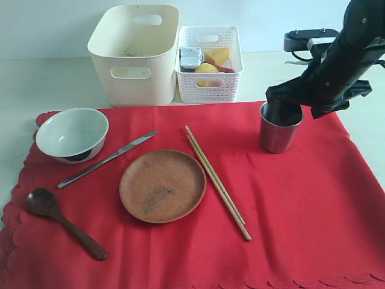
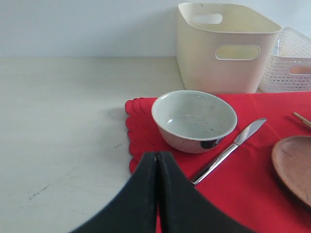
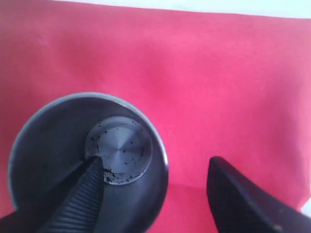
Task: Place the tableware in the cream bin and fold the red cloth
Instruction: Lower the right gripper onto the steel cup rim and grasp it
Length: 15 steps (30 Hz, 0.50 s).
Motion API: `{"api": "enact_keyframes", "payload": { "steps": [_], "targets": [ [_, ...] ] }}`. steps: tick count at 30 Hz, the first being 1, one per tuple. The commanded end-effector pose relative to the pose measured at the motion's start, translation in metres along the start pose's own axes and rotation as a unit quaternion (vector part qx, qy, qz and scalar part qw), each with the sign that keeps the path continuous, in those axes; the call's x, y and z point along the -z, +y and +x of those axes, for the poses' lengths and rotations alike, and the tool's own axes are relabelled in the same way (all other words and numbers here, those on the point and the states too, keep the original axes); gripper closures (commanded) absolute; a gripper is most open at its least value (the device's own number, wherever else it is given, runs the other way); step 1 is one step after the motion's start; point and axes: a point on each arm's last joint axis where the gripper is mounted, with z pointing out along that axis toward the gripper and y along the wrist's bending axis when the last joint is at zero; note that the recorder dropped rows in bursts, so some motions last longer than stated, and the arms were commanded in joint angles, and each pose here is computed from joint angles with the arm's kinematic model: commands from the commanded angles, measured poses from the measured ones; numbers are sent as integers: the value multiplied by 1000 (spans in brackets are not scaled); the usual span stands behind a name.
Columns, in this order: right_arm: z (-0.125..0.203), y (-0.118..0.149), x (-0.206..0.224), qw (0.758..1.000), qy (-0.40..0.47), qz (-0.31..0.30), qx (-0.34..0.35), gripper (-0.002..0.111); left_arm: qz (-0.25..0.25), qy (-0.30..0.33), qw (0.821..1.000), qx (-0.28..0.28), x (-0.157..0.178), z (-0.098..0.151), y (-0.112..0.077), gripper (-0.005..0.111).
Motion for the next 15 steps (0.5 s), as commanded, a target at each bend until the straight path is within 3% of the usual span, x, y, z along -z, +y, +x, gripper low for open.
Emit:
{"api": "enact_keyframes", "payload": {
  "steps": [1,8,11,15],
  "targets": [
    [-2,-2,-12,1000,1,2,-8,48,4,-9,1000,0,1,-2,-1,105],
    [1,-3,-28,1000,19,4,-25,50,4,-9,1000,0,1,-2,-1,105],
    [1,-3,-29,999,20,4,-25,59,4,-9,1000,0,1,-2,-1,105],
    [2,-3,-29,999,22,5,-24,81,4,-9,1000,0,1,-2,-1,105]
  ]
}}
